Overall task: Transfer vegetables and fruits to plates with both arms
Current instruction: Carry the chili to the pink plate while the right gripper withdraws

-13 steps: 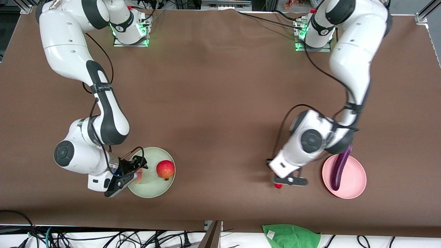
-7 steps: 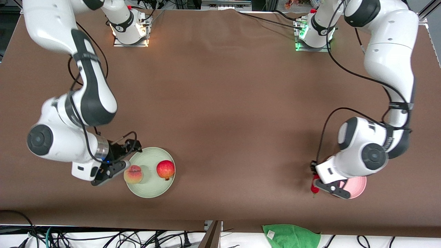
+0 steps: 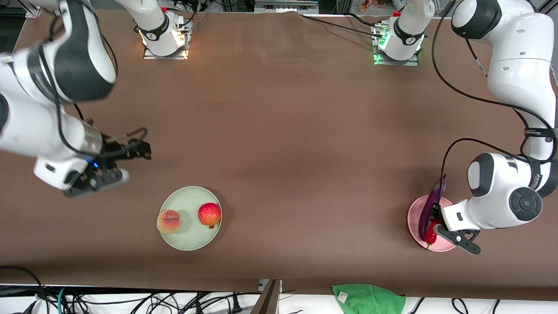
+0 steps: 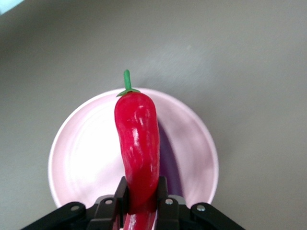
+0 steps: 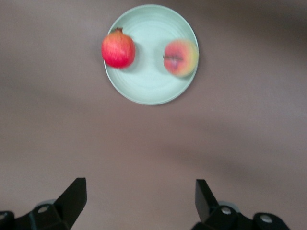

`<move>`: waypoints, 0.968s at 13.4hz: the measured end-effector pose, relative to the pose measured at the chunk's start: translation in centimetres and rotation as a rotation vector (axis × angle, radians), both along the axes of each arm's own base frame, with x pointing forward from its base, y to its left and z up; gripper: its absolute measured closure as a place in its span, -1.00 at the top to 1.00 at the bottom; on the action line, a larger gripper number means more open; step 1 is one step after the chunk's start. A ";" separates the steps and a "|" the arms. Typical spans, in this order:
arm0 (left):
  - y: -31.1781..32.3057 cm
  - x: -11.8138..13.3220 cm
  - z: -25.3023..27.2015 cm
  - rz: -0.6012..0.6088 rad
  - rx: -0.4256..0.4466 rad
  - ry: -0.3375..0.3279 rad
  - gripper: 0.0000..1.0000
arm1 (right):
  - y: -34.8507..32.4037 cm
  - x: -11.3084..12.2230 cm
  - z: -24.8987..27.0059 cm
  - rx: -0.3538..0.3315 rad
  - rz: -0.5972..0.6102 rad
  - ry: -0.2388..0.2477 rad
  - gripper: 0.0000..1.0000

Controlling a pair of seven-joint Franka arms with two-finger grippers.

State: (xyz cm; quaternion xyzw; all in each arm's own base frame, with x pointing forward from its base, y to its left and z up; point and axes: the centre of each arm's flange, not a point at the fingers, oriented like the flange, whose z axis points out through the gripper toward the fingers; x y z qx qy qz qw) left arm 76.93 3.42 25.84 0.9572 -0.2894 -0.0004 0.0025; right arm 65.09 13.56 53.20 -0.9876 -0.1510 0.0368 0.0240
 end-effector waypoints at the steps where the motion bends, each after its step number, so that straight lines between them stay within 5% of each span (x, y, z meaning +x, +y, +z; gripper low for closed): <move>1: 1.2 -0.2 -0.5 -0.014 -0.013 0.005 -0.47 | -0.4 -2.1 0.6 -0.007 -0.006 -0.009 1.00; 4: 3.5 -0.8 -3.1 0.017 -0.097 0.001 -0.47 | -1.2 -7.5 1.2 -0.024 -0.007 -0.004 1.00; 7: 3.7 -1.1 -4.5 0.035 -0.122 0.009 -0.37 | -1.8 -8.2 1.7 -0.034 -0.009 -0.018 1.00; 13: 2.5 -0.7 -0.1 0.079 -0.137 0.017 0.82 | -2.1 -8.1 2.3 -0.034 0.053 -0.023 1.00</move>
